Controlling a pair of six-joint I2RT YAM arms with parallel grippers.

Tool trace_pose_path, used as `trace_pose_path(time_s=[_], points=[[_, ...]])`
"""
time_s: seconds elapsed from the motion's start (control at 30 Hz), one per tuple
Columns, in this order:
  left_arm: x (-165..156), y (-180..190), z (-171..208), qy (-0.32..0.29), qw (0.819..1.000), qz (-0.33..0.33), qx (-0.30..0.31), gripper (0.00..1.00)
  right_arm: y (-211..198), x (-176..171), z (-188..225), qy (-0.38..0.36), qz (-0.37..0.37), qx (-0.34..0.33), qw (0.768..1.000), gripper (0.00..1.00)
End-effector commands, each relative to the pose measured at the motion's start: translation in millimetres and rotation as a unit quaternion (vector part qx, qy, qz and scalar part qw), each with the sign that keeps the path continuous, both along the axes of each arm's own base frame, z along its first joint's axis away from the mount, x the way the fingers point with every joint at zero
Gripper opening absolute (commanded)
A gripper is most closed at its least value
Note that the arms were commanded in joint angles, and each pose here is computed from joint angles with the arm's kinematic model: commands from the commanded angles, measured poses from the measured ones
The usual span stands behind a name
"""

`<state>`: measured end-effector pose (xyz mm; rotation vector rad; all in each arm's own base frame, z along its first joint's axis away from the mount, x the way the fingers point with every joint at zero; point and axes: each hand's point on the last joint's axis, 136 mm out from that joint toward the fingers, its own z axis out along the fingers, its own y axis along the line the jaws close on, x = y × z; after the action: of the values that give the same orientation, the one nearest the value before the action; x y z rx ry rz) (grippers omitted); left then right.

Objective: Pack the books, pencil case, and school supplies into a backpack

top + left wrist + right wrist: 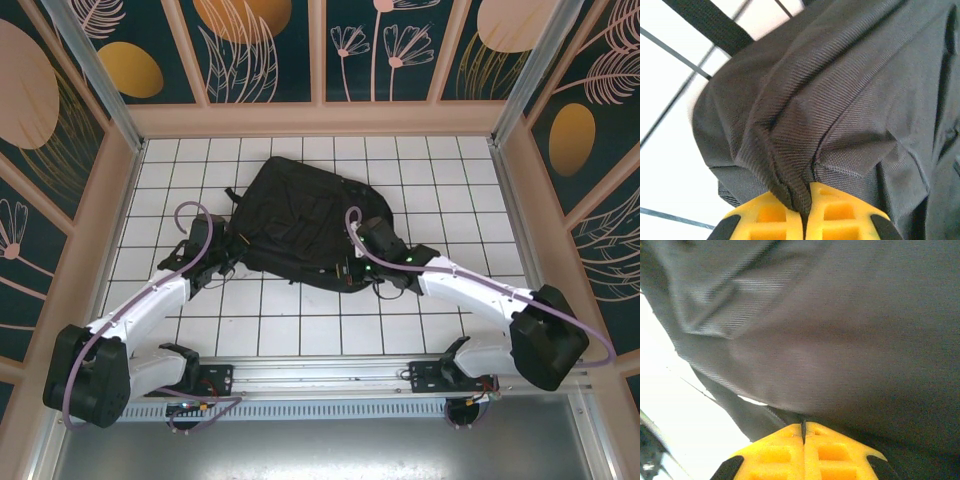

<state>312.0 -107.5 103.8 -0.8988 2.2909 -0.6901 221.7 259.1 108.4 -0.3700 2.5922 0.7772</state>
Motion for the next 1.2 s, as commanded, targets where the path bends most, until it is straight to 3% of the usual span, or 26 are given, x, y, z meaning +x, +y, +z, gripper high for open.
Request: trace_pose_path(time_s=[0.0, 0.23, 0.43, 0.63, 0.83, 1.07, 1.17], points=[[0.7, 41.3, -5.4, -0.001, 0.996, 0.061, 0.066, 0.0, -41.8, -13.3, -23.7, 0.034, -0.035, -0.066, 0.997, 0.0], [0.7, 37.9, -7.2, 0.0, 0.997, 0.054, 0.056, 0.0, -45.7, -11.4, -7.6, 0.016, -0.027, -0.057, 0.998, 0.0], [2.1, 25.9, -12.0, 0.004, 0.999, 0.031, 0.035, 0.0, -15.8, -20.0, -9.6, 0.035, 0.03, -0.041, 0.998, 0.01], [1.8, 15.4, -15.6, 0.005, 1.0, 0.011, 0.012, 0.0, 10.8, -31.5, -52.0, 0.05, 0.073, -0.131, 0.987, 0.07], [-0.3, 13.4, -21.0, 0.01, 1.0, 0.006, 0.007, 0.0, 16.9, -5.3, -67.0, 0.018, 0.035, -0.159, 0.986, 0.13], [-0.8, 16.4, -25.6, 0.017, 1.0, 0.007, 0.021, 0.0, 37.2, -6.8, -63.1, -0.014, 0.085, -0.155, 0.984, 0.21], [-1.8, 22.1, -29.6, 0.025, 0.999, 0.015, 0.037, 0.0, 46.8, -12.3, -43.1, -0.045, 0.119, -0.127, 0.984, 0.22]])
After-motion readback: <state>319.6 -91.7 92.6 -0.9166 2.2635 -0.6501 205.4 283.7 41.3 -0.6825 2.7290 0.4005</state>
